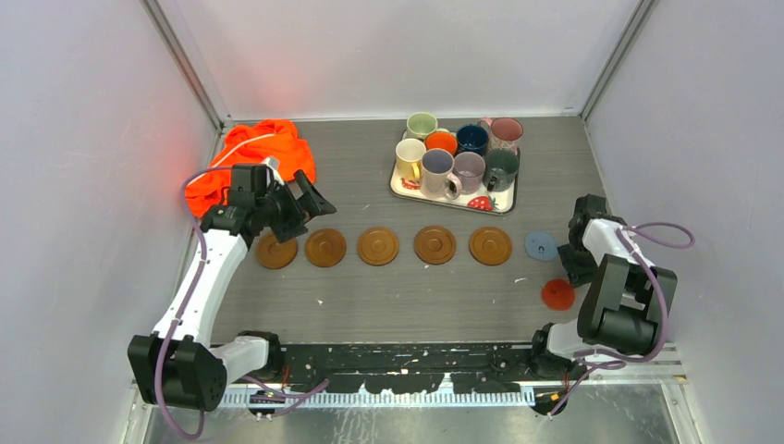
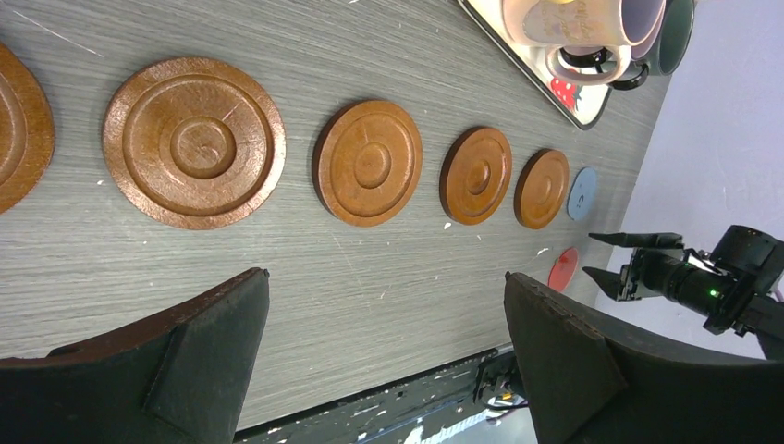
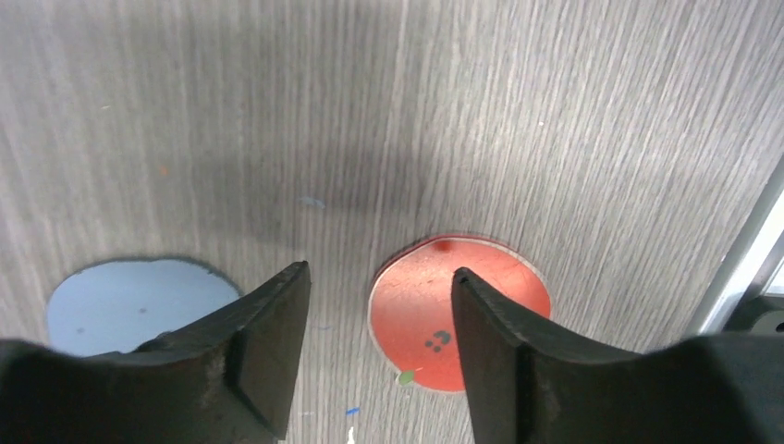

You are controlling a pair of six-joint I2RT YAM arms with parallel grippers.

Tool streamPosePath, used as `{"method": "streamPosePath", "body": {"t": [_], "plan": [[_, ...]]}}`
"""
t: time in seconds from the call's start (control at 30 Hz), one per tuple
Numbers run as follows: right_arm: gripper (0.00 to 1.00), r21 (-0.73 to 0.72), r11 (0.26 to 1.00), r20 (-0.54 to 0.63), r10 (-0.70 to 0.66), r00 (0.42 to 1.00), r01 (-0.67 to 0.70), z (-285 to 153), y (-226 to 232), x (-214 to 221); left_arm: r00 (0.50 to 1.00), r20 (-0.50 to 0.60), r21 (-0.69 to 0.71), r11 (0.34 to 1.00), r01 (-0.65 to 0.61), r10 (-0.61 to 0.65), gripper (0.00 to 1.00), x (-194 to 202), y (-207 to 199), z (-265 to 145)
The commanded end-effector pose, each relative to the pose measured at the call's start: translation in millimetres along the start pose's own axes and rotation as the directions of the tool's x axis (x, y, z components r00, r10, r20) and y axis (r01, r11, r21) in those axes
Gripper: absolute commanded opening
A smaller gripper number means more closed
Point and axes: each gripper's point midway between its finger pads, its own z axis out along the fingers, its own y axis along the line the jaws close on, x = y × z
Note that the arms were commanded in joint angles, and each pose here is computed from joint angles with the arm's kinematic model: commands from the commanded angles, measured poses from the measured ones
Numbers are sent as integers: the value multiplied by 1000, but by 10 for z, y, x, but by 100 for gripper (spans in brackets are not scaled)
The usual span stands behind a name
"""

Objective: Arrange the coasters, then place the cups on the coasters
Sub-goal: Move the coaster to the center of the board.

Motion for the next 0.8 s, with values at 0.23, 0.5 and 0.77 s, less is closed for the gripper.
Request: {"method": "streamPosePath", "body": {"t": [0.23,0.5,0.77], "plan": [[79,-80,997,-26,-20,999,18,-399,-238,54,999,26,61,998,-34,32,100,-97,-198,-66],[75,-134,991,-81,-40,996,28,-481,-423,303,999,32,72,997,-34,31,100,-87,-217,-76],[59,-112,986,-141,-138,980,122,-515,-488,649,999,42,75,997,-34,31,100,-71,-211,-101]]}}
